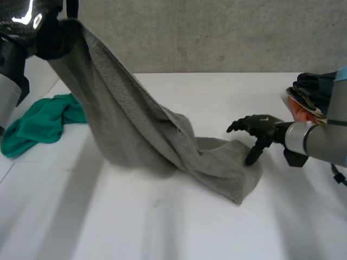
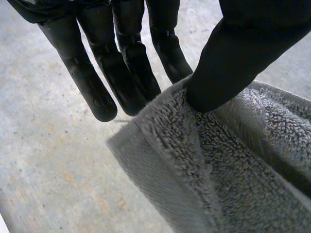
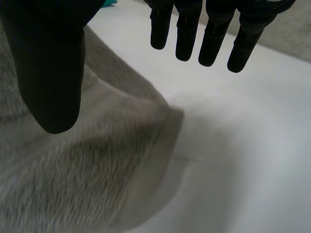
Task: Fold the laundry.
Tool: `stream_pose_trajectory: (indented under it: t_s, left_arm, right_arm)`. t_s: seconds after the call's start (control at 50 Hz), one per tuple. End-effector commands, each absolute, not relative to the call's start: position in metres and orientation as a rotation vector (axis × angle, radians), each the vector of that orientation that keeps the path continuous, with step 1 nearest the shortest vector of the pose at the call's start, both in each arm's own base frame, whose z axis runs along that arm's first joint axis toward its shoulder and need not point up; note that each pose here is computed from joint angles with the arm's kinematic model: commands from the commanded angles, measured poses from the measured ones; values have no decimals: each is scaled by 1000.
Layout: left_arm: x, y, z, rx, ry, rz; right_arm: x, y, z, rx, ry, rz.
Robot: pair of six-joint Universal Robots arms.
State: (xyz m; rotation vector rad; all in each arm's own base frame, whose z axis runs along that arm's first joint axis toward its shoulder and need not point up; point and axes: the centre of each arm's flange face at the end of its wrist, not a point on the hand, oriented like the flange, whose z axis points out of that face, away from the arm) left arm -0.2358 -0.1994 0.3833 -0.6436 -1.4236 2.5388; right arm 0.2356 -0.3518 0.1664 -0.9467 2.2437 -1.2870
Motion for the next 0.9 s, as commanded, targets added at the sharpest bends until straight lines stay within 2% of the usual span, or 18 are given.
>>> stream_pose_trajectory:
  t_s: [0.02,0.12,0.32,0.44,0.52,0.56,0.6,0.62,0.7,0.8,0.86,0.9]
  left_arm:
    - [-236,-199,395,-628,-1385,2565]
    - [-236,-198,395,-629,-1381,2564]
    - [-236,-196,398,-628,-1368,2571]
    - [-235,-196,399,-623,-1367,2574]
    - [-234,-197,397,-622,-1378,2575]
    - [-234,-197,397,-622,-1379,2576]
    - [-232,-199,394,-621,-1393,2575]
    - [-232,-199,393,-623,-1399,2573]
    - [-224,-208,383,-622,-1466,2573]
    - [-215,-220,359,-624,-1600,2535]
    - [-210,-234,327,-640,-1753,2451]
    - [-211,-248,293,-687,-1886,2325]
  right_arm:
    - [259,-349,140,-1001,2210,-1242]
    - [272,-343,130,-1040,2174,-1247]
    - [296,-321,129,-1128,2114,-1221]
    - [298,-317,129,-1209,2097,-1248]
    - [293,-327,155,-1198,2075,-1431]
    - [287,-327,180,-1180,2058,-1580]
    - [279,-328,210,-1173,2032,-1725]
    - [264,-330,242,-1144,2015,-1854]
    - [221,-323,300,-1109,2060,-2015]
    - [194,-306,317,-1179,2192,-1959]
    - [191,-290,316,-1313,2248,-1868]
    - [190,-286,314,-1378,2269,-1837]
